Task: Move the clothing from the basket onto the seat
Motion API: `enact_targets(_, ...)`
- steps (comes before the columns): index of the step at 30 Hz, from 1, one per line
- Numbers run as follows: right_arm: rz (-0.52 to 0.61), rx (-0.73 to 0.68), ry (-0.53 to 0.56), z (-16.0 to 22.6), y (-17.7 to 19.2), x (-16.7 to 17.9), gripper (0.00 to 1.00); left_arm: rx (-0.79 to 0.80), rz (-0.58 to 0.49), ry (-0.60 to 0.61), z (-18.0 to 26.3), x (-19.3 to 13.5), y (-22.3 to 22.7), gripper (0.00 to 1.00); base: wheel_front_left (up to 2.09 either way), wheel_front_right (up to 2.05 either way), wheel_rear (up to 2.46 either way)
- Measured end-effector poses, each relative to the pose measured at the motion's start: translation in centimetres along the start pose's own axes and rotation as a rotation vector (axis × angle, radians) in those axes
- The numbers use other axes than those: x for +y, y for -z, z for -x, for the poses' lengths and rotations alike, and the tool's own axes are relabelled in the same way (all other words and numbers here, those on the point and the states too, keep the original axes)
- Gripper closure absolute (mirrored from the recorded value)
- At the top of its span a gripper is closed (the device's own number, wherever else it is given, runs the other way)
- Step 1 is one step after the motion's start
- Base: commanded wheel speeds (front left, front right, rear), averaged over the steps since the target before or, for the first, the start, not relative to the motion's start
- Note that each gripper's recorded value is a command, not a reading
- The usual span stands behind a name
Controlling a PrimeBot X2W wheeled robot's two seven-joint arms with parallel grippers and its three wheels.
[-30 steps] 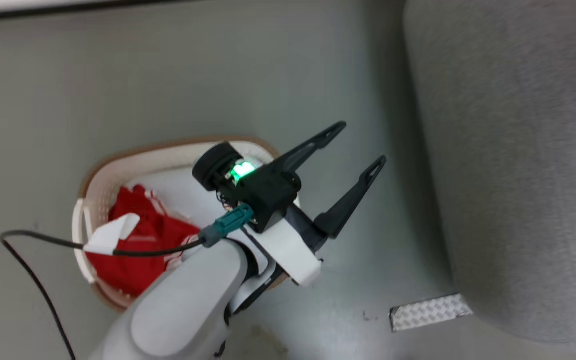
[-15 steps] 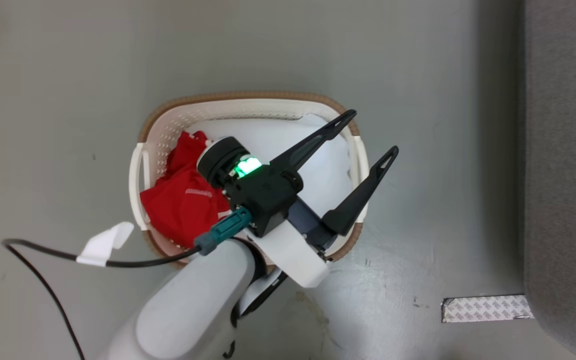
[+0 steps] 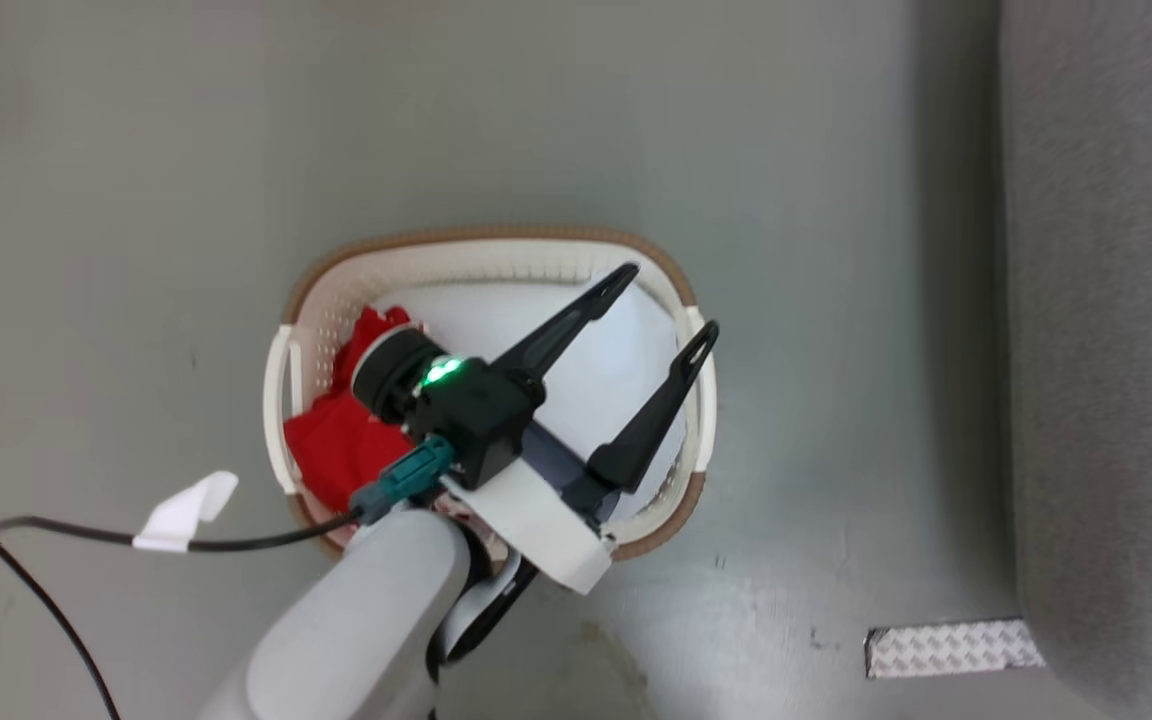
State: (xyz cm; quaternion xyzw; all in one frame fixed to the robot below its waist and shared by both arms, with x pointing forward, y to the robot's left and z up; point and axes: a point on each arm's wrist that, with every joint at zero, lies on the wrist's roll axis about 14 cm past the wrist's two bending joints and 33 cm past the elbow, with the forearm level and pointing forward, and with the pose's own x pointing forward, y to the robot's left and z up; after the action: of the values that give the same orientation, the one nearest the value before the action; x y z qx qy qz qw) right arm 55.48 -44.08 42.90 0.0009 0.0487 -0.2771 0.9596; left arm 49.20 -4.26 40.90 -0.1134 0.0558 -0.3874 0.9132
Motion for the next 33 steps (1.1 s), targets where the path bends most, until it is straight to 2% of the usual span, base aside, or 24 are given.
enact_targets(8, 0.045, -0.079, -0.135, 5.7, -3.2, 1.6, 0.00, -0.018, 0.007, -0.082, 2.7, -0.6, -2.0, 0.00, 0.00, 0.00, 0.00)
enact_targets(11, 0.061, -0.138, -0.178, 8.6, -5.3, 1.5, 0.00, -0.027, 0.008, -0.150, 4.4, -0.2, -3.0, 0.00, 0.00, 0.00, 0.00)
enact_targets(17, 0.010, -0.216, -0.264, 14.8, -7.7, 2.4, 0.00, -0.037, -0.016, -0.300, 8.9, 0.6, -4.6, 0.00, 0.00, 0.00, 0.00)
enact_targets(26, -0.111, -0.215, -0.445, 23.6, -7.5, 6.8, 0.00, -0.088, -0.066, -0.561, 17.8, 3.2, -6.9, 0.00, 0.00, 0.00, 0.00)
enact_targets(33, -0.170, -0.161, -0.547, 28.5, -5.8, 9.4, 0.00, -0.120, -0.091, -0.677, 22.9, 3.4, -7.5, 0.00, 0.00, 0.00, 0.00)
